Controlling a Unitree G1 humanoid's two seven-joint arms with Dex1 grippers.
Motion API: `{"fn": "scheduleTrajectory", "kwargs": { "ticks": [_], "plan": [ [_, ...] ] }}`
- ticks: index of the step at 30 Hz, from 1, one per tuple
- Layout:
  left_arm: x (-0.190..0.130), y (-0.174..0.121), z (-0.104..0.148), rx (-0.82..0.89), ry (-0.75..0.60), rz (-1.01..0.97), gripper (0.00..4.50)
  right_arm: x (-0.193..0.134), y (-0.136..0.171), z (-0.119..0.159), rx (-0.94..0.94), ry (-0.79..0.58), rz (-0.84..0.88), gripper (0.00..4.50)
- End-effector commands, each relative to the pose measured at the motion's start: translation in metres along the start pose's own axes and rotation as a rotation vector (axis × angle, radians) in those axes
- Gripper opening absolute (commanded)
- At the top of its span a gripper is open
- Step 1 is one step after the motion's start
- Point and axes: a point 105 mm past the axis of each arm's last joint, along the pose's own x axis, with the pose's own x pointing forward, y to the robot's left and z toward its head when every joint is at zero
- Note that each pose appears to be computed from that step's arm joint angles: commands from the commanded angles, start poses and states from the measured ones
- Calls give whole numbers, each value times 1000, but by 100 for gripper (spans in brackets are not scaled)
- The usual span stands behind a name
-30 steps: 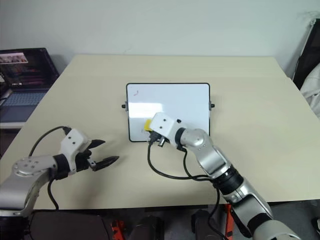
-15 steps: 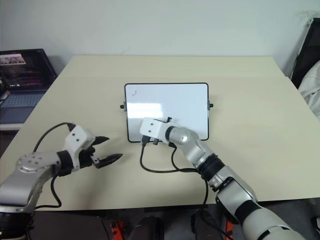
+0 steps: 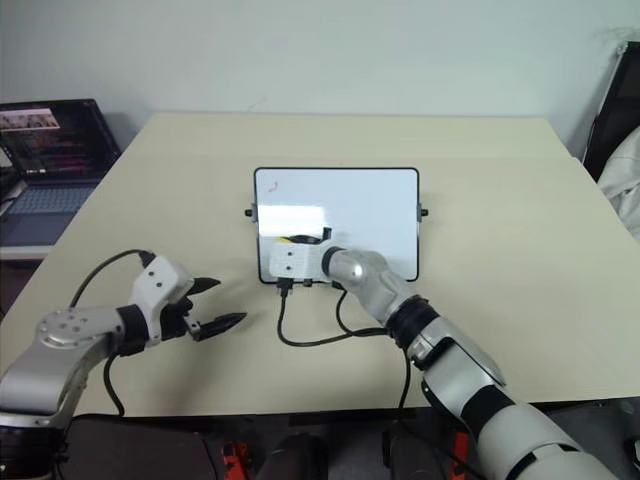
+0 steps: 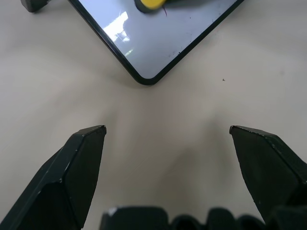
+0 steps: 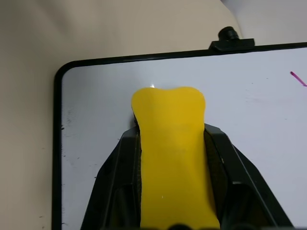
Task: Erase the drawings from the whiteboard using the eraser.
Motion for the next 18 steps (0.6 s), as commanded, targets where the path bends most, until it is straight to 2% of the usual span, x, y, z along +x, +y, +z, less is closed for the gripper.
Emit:
{"fn": "scheduleTrajectory", "kwargs": {
  "ticks": [1, 6, 9, 12, 18],
  "plan": [
    [-4, 1, 8, 33, -15, 1, 450, -12, 28, -31, -26, 91, 132, 131],
    [-2, 0, 8, 35, -15, -9, 450, -23, -26, -46, 28, 137, -125, 131],
    [-1, 0, 9, 37, -17, -14, 450, -29, -36, -57, 35, 172, -151, 131],
    [0, 1, 10, 37, -20, -17, 450, -32, -21, -63, -1, 182, -74, 131],
    [2, 1, 11, 39, -24, -22, 450, -28, 19, -52, -88, 139, 122, 131]
  ]
}}
